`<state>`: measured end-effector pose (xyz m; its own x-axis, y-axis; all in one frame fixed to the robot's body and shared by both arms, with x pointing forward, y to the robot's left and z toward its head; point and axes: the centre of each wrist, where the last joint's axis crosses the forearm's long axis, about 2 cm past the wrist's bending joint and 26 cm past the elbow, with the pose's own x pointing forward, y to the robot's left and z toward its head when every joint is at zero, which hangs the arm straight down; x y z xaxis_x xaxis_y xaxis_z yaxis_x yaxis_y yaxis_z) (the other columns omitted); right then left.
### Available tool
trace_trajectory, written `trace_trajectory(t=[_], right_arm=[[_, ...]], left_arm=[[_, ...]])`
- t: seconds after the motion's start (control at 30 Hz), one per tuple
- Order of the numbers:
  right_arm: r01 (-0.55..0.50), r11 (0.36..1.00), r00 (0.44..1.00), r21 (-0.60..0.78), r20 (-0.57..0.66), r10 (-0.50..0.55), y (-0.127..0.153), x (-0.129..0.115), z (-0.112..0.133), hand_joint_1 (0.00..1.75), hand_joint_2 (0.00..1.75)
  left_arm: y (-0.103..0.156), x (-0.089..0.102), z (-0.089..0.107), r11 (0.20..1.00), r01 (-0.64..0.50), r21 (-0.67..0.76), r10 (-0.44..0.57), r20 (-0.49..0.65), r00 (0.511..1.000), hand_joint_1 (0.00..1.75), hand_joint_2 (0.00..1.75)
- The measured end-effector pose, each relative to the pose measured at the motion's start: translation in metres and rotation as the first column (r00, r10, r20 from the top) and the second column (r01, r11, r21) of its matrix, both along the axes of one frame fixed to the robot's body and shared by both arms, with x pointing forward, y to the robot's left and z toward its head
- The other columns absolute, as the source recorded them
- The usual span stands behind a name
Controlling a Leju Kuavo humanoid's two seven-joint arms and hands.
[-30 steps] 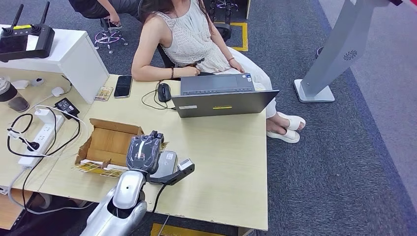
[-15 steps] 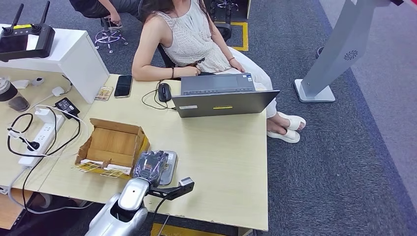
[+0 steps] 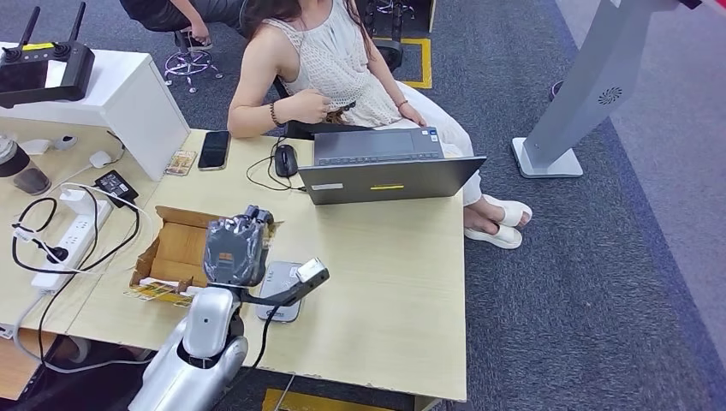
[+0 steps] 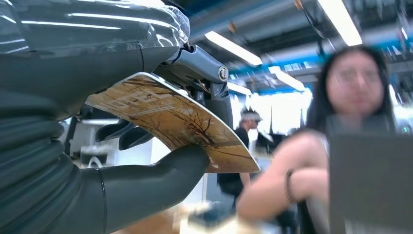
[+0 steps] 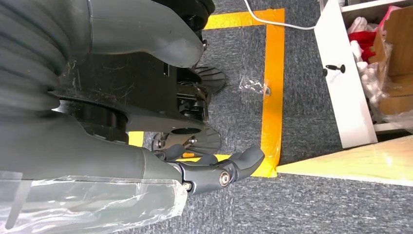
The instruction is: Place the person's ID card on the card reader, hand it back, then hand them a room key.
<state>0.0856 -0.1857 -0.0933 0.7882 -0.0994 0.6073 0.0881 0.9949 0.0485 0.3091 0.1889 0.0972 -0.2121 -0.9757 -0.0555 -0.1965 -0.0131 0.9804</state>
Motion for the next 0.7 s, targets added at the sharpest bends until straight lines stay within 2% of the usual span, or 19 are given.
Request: trace_trajectory(t=[0.23, 0.4, 0.53, 0.7], right_arm=[[-0.031, 1.0, 1.0, -0.005, -0.003, 0.031, 0.001, 0.0, 0.0, 0.0, 1.75], [-0.037, 0.999, 0.999, -0.006, -0.002, 0.037, 0.001, 0.0, 0.0, 0.0, 1.75], [-0.032, 0.999, 0.999, -0.007, 0.009, 0.032, 0.001, -0.001, 0.0, 0.0, 1.75], [-0.025, 1.0, 1.0, -0.005, -0.005, 0.025, 0.0, 0.0, 0.0, 0.0, 1.75]], left_arm=[[0.051, 0.059, 0.062, 0.992, -0.127, -0.015, 0.127, 0.191, 0.973, 1.75, 1.75], [0.074, 0.085, 0.09, 0.983, -0.183, 0.004, 0.177, 0.249, 0.952, 1.75, 1.75], [0.081, 0.091, 0.098, 0.986, -0.165, 0.022, 0.154, 0.256, 0.954, 0.0, 1.75], [0.081, 0.094, 0.103, 0.986, -0.167, 0.028, 0.156, 0.241, 0.958, 0.0, 1.75]])
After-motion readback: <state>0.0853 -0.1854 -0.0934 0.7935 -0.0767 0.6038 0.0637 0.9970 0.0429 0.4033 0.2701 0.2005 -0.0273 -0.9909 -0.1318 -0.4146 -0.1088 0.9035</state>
